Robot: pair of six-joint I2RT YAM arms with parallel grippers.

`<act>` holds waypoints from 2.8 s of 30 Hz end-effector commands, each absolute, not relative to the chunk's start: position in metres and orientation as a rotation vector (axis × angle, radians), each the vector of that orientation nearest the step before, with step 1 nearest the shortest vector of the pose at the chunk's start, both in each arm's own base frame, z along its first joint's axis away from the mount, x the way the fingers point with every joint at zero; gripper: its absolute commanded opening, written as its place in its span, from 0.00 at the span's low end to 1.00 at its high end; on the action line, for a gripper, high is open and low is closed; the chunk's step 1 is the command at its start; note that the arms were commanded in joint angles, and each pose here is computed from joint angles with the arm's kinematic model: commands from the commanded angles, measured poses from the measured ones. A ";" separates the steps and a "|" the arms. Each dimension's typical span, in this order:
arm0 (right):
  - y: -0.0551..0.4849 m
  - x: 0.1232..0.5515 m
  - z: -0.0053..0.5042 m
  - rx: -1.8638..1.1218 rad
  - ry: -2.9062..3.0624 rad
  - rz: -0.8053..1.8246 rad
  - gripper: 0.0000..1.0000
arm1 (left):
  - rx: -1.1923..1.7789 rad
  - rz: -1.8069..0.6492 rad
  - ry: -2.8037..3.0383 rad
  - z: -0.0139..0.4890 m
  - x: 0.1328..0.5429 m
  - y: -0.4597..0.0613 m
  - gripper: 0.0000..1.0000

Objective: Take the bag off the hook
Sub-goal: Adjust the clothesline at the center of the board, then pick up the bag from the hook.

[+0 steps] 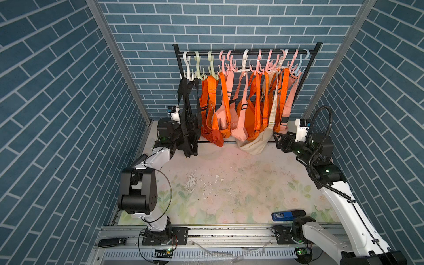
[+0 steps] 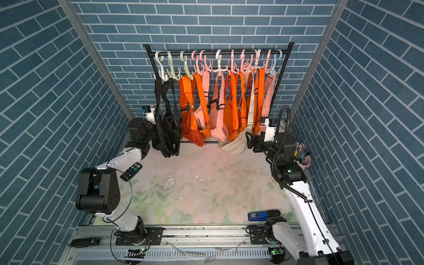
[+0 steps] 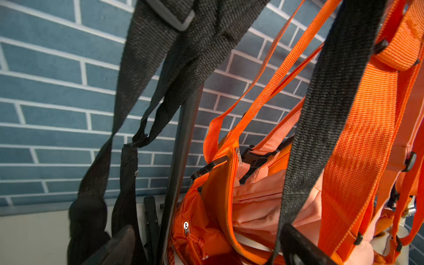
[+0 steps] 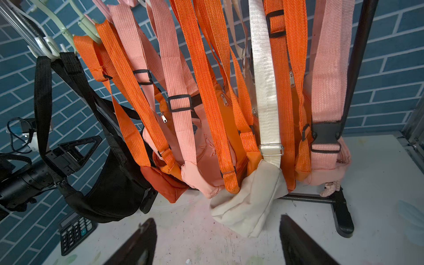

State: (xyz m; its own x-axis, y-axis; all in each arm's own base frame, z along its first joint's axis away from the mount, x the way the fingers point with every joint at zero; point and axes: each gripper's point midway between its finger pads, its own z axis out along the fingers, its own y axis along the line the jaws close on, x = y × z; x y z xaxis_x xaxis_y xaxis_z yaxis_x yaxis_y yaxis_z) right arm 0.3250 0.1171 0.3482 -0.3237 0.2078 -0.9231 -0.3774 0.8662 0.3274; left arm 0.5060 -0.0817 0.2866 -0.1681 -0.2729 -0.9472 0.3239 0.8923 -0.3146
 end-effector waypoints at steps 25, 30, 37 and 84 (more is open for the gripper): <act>0.141 0.297 0.377 -0.219 1.789 0.671 0.80 | -0.317 0.020 1.729 0.323 0.510 0.012 0.99; 0.164 0.295 0.384 -0.320 1.782 0.693 0.80 | -0.246 0.010 1.683 0.347 0.496 0.009 0.99; 0.210 0.305 0.384 -0.466 1.808 0.685 0.79 | -0.136 -0.152 1.629 0.383 0.462 -0.017 0.99; 0.558 0.420 0.313 -0.774 1.743 0.895 0.50 | -0.146 -0.292 1.777 0.323 0.258 -0.029 0.99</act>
State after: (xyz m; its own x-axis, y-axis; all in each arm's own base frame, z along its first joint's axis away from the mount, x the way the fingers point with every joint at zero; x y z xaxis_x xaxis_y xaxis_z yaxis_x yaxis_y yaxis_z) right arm 0.4078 0.5514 0.3005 -0.3244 -0.1786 -0.9289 -0.8381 0.5095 0.1948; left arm 0.2602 -0.0282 0.3290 -0.2113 -0.2753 -0.9379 0.0593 0.9542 -0.2934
